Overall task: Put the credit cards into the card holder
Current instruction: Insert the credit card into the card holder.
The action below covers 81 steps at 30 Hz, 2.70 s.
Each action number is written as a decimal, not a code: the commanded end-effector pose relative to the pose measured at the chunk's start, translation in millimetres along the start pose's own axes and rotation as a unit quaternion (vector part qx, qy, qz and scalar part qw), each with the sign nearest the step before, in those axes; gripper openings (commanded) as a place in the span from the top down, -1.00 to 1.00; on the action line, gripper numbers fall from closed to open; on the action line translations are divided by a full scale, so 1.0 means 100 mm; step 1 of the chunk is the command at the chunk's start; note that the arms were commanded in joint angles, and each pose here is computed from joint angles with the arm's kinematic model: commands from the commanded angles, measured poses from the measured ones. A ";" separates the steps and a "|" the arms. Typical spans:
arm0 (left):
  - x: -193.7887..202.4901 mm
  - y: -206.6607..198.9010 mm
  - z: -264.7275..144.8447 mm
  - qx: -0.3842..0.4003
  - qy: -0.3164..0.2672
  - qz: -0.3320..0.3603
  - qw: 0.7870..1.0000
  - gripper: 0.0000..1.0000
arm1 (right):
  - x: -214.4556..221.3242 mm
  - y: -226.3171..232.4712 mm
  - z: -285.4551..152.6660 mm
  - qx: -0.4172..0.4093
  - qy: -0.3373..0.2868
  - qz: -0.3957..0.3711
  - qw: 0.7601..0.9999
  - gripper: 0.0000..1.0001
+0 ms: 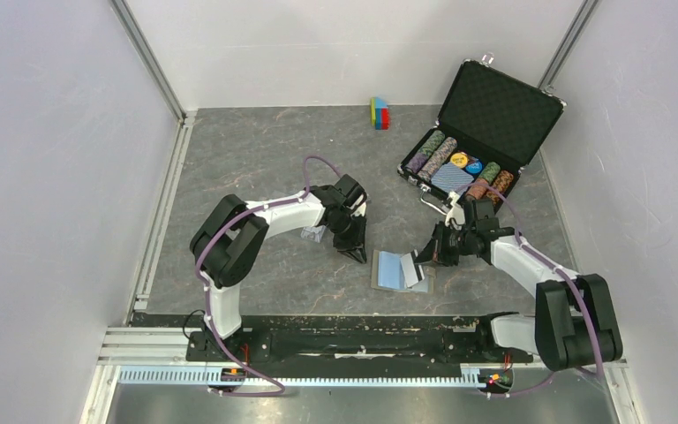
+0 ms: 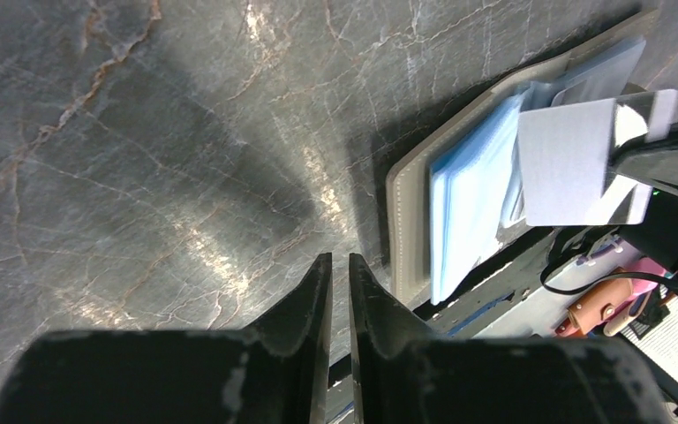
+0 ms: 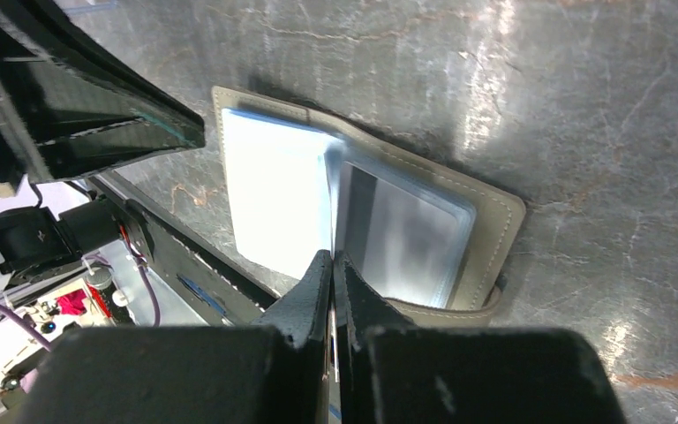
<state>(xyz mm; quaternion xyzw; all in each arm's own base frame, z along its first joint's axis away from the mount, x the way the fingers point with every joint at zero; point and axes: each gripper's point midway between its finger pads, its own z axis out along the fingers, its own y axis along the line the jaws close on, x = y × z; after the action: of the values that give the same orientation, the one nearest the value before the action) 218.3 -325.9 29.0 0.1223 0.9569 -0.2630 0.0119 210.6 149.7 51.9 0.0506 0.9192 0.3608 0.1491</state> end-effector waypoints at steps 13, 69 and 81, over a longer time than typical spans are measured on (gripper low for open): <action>-0.08 -0.15 -0.07 0.020 -0.015 -0.017 1.000 0.68 | 0.01 -0.03 0.31 -0.030 0.012 -0.002 0.999 1.00; 0.10 -0.03 0.30 -0.010 0.049 -0.037 0.998 0.86 | 0.20 -0.16 0.41 -0.020 0.024 -0.007 0.999 1.00; 0.05 -0.09 0.32 -0.001 0.051 -0.033 0.998 0.87 | 0.20 -0.10 0.47 -0.044 0.019 -0.010 0.999 1.00</action>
<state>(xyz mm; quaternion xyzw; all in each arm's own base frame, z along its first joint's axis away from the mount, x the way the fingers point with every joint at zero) 199.5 -336.5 16.2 0.1057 0.9598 -0.2527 -0.0614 210.9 178.2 20.2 0.0308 0.8978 0.4173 0.1376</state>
